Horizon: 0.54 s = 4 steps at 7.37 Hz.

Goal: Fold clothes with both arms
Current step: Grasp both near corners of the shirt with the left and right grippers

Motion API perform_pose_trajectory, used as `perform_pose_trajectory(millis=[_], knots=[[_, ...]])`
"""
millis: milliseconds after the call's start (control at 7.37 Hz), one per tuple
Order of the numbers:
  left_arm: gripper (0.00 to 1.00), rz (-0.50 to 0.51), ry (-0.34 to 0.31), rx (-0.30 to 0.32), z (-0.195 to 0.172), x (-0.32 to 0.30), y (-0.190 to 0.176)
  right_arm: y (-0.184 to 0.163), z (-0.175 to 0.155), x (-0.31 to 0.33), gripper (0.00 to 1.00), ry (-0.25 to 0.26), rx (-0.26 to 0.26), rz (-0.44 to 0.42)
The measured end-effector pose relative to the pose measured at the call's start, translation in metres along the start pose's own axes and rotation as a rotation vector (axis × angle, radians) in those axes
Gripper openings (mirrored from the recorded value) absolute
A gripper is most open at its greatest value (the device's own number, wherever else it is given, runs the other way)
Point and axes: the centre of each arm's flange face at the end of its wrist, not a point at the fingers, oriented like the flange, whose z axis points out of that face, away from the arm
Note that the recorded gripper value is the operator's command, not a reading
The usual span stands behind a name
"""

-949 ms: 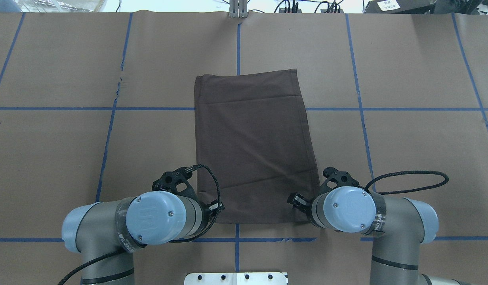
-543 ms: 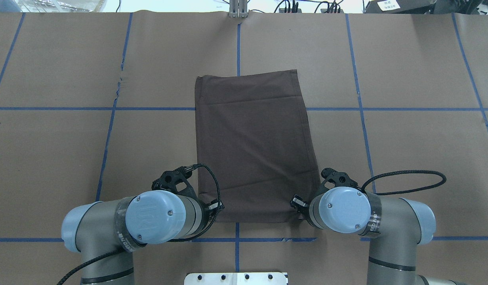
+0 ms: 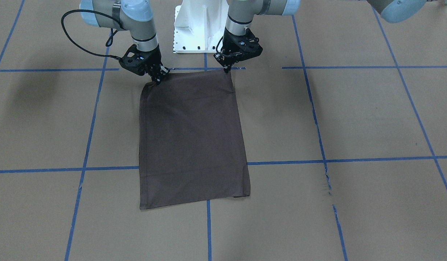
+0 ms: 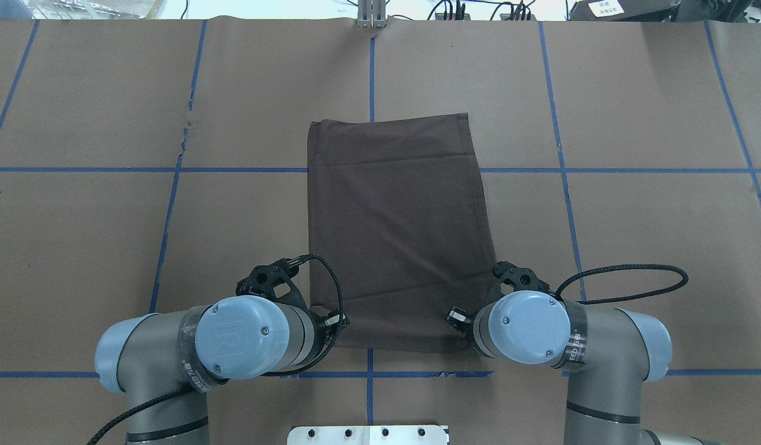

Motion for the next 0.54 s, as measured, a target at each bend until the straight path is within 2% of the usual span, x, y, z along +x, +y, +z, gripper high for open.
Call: perform_pose_trajectory(millis=[543], knots=[[0.00, -0.001, 0.006, -0.001, -0.004, 0.000, -0.001, -0.004, -0.023, -0.025, 0.00, -0.061, -0.004, 0.013]])
